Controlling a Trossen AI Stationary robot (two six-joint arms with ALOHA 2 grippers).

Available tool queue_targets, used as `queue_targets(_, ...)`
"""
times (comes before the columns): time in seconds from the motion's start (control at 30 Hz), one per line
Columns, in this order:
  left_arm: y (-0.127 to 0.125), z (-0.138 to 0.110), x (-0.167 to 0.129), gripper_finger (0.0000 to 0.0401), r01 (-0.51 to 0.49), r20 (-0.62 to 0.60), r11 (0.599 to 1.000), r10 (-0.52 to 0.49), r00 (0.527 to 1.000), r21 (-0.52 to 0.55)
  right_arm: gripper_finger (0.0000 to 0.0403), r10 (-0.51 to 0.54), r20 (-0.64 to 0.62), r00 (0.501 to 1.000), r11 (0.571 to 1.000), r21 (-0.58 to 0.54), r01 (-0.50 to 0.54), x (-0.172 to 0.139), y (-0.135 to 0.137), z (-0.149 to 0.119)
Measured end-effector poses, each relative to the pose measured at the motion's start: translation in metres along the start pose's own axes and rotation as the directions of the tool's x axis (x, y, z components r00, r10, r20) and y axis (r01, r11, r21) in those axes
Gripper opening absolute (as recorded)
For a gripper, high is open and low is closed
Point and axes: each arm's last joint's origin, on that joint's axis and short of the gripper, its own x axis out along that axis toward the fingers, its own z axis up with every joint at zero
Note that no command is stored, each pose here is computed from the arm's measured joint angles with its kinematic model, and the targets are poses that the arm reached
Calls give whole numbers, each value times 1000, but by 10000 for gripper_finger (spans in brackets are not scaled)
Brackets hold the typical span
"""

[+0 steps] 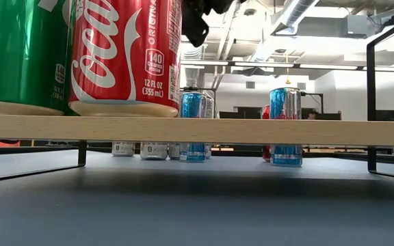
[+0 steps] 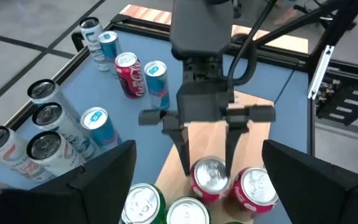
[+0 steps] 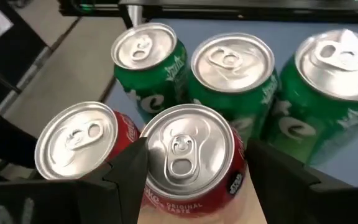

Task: Place canned beverage on shelf
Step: Put the top red-white soda can on the shelf aligned with the other red-white soda can

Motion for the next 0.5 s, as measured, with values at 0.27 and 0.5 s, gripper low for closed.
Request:
queue_targets(0.27, -1, -1, -2, 332, -14, 20, 1000, 14, 1000, 6, 256, -94, -4, 996, 995, 11, 94, -10, 3, 2)
queue_targets(0.5, -1, -1, -2, 332, -14, 20, 1000, 14, 1000, 25, 256, -98, -1, 995, 995, 24, 98, -13, 2, 3)
